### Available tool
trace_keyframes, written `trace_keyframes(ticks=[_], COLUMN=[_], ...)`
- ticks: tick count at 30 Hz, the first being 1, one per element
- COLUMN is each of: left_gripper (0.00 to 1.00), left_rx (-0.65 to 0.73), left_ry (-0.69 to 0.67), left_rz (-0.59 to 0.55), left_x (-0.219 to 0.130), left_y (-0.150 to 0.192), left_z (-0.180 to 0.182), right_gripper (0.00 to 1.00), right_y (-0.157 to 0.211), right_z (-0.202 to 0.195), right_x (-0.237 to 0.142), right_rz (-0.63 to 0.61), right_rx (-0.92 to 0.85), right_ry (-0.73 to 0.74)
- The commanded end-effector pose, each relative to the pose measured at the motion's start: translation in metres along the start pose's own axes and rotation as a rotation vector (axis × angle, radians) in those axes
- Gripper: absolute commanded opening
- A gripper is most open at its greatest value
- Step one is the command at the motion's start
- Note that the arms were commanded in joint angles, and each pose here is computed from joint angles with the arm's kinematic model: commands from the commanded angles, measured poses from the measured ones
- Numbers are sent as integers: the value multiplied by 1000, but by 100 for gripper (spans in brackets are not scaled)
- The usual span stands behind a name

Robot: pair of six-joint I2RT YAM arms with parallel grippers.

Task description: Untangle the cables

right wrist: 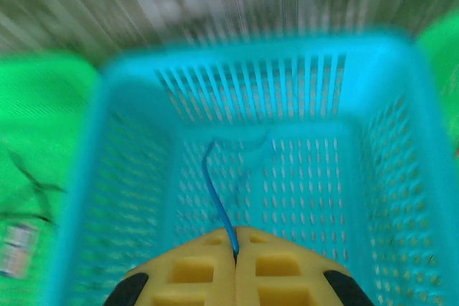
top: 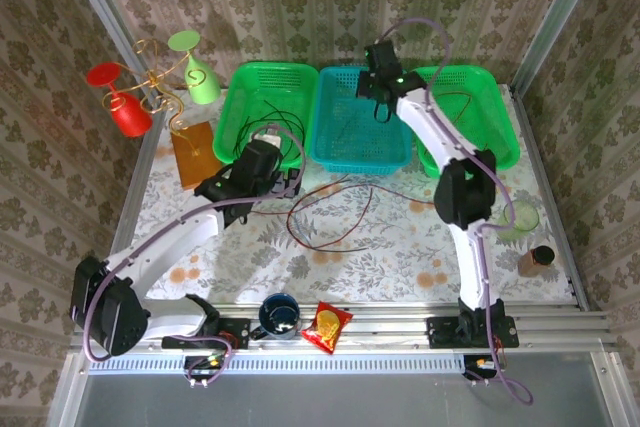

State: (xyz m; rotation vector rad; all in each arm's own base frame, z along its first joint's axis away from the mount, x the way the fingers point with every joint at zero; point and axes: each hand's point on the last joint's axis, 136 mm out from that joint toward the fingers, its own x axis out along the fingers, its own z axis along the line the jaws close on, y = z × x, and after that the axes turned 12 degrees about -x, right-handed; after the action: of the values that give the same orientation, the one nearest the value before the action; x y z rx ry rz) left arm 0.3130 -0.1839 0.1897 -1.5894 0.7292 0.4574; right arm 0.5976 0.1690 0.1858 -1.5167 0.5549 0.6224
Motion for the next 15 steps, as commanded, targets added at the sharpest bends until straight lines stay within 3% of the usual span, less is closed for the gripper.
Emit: trace_keyframes(ticks=[1,5,8,9,10,12,15], left_gripper=[100,100,100,100,100,100,100], left_rx=[-51,-67,-71,-72,-67,-57,-51], left_ry=[-30,-21,-22,-20,-17,-19,-21], left_rz=[-23,-32,-28,-29,-28,-34,-44], left_x=[-8,-10,-10,-10,-11,-14,-18], left_y=[5,13,17,16,17,16,15], left_z=[5,6,6,6,5,4,6], right_gripper=[0,4,15,30,62,99,100], right_y=[53,77,79,79,75,59,29], right_z=[-6,-7,-7,-8,-12,-15,-13], right_x=[10,19,13,9,5,-11,-43], right_rz=[227,315,338,344,339,309,228], right_rx=[-68,-126,-160,-167,-165,-151,-155], right_ry=[47,36,21,23,34,33,-4])
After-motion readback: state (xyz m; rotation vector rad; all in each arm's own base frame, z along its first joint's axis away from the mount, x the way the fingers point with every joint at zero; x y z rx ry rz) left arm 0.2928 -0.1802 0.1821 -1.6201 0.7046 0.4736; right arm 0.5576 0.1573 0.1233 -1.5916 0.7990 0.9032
